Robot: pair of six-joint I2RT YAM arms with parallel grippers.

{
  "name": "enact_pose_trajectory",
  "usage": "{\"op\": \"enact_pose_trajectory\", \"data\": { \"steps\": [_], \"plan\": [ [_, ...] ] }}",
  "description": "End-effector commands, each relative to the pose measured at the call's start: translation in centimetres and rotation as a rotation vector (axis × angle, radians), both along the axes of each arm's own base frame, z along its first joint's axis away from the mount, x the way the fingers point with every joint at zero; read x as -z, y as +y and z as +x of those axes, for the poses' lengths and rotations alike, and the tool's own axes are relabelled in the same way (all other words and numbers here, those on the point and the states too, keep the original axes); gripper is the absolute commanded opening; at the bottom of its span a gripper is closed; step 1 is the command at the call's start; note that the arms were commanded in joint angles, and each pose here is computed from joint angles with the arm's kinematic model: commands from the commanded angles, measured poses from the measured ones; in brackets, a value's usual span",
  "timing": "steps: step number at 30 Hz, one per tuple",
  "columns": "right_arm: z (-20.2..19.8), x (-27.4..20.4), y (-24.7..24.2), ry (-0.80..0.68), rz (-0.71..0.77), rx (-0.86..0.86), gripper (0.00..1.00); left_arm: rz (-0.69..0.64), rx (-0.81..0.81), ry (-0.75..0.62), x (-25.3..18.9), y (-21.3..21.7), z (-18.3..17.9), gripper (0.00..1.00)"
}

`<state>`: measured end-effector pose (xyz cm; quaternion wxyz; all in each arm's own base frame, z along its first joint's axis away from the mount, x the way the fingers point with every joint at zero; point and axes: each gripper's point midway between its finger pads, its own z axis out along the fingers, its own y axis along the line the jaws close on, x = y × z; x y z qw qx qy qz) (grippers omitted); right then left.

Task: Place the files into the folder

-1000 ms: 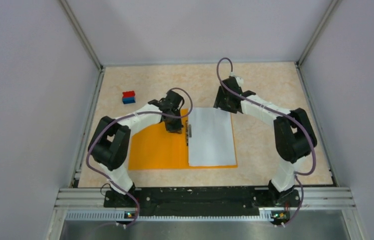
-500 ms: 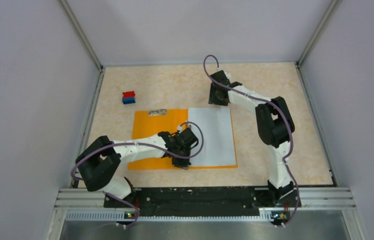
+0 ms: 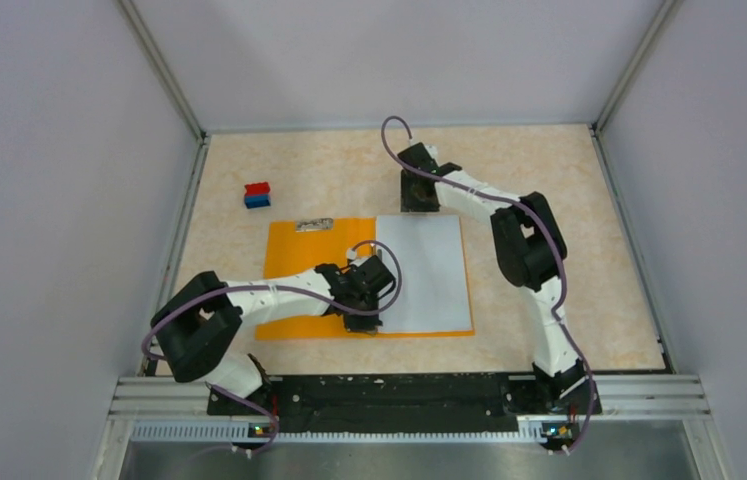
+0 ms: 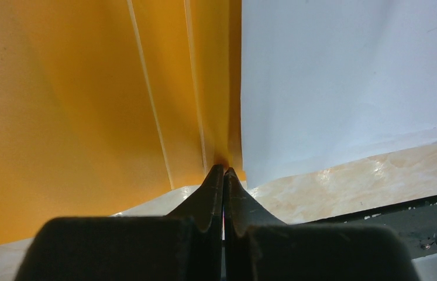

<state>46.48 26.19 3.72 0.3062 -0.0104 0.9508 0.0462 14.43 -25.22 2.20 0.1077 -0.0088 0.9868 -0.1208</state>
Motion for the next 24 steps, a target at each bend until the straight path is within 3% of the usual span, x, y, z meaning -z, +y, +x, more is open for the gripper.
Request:
{"op": "enact_pose_trajectory", "data": {
  "steps": [1,24],
  "plan": [
    [0.3,-0.9,1.3,-0.031,-0.027,-0.033,0.47,-0.01,-0.043,-0.018,0.5,-0.5,0.8,0.0],
    [-2.2,-0.5,1.6,-0.003,-0.005,-0.025,0.47,-0.006,-0.049,-0.007,1.0,-0.6,0.7,0.0]
  ]
}}
